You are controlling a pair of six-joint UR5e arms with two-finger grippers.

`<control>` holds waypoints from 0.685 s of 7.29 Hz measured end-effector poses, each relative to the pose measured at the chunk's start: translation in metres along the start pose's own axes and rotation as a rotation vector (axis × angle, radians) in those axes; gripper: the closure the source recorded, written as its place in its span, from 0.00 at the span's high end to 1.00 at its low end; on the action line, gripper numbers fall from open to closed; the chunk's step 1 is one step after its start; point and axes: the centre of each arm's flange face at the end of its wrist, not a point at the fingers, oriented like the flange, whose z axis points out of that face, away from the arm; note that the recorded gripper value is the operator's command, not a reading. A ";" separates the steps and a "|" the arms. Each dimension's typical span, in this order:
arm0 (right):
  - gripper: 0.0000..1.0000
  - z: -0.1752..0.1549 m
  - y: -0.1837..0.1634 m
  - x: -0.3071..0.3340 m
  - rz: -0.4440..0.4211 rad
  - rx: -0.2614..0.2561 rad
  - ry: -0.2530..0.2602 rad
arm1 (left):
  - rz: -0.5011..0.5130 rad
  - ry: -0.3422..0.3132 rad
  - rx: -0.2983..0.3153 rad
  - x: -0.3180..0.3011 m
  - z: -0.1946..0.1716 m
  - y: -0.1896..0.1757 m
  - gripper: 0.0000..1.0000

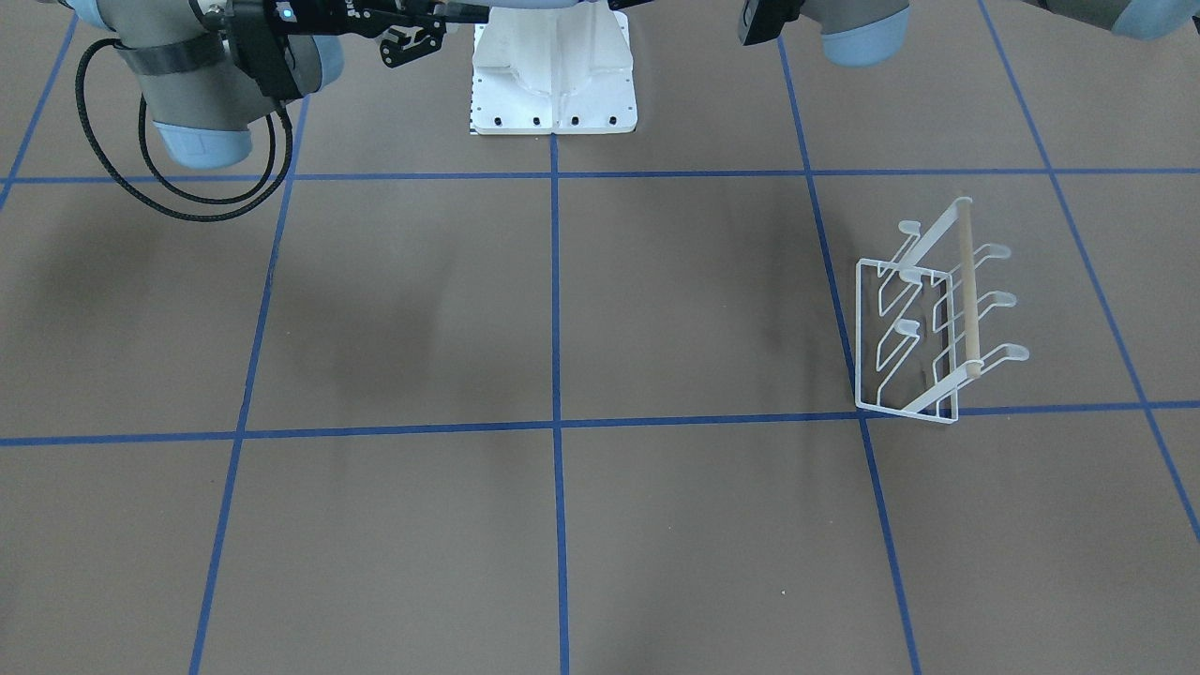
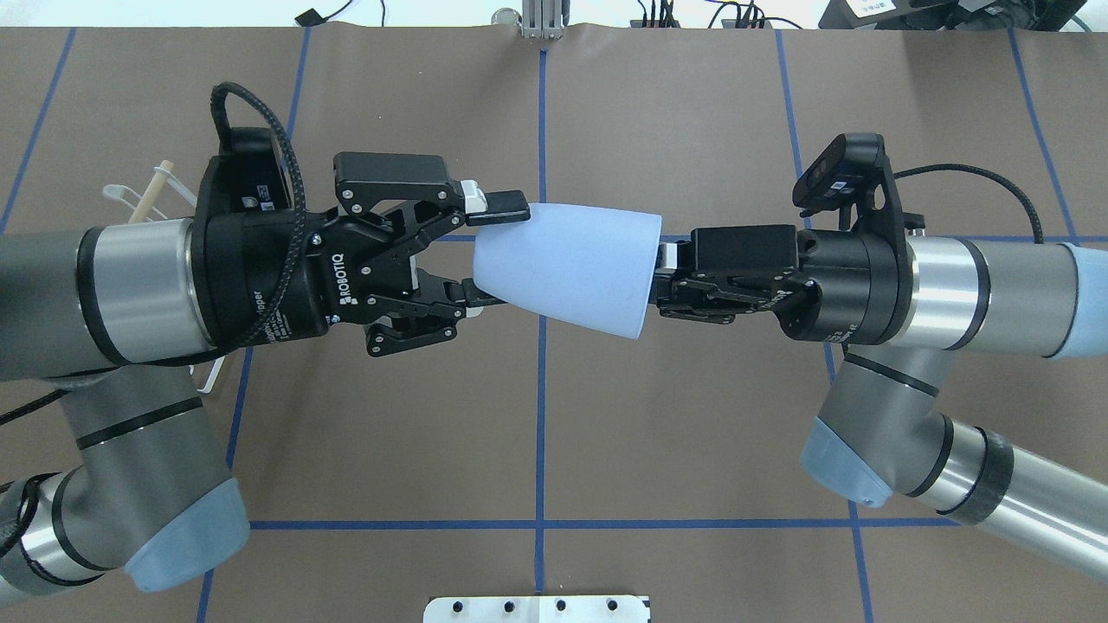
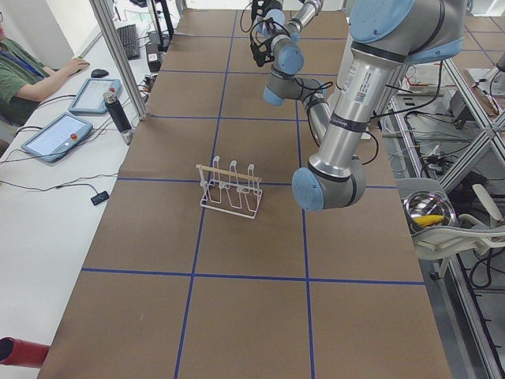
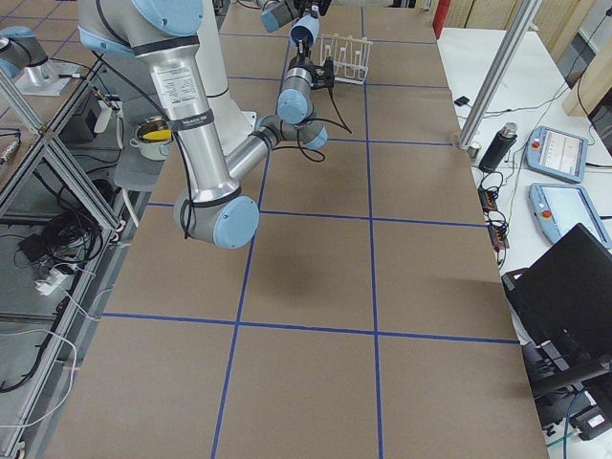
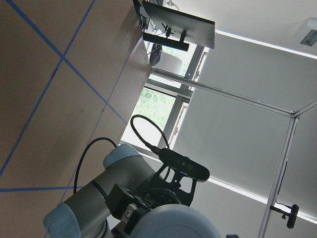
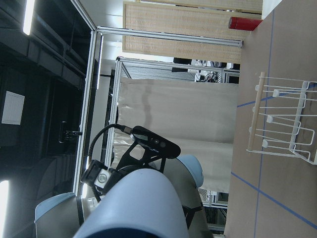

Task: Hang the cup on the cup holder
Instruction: 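Open and withdraw the right gripper while the left gripper carries the cup toward the rack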

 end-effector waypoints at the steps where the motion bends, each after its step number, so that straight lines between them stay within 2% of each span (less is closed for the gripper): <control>1: 1.00 -0.002 0.000 0.001 0.001 0.004 0.003 | 0.000 0.000 -0.001 0.000 -0.001 0.000 0.00; 3: 1.00 -0.017 -0.003 0.009 -0.005 0.019 0.035 | 0.004 -0.001 -0.008 0.003 -0.005 0.004 0.00; 5: 1.00 -0.051 -0.024 0.014 -0.049 0.067 0.099 | 0.026 -0.019 -0.001 0.006 -0.013 -0.002 0.00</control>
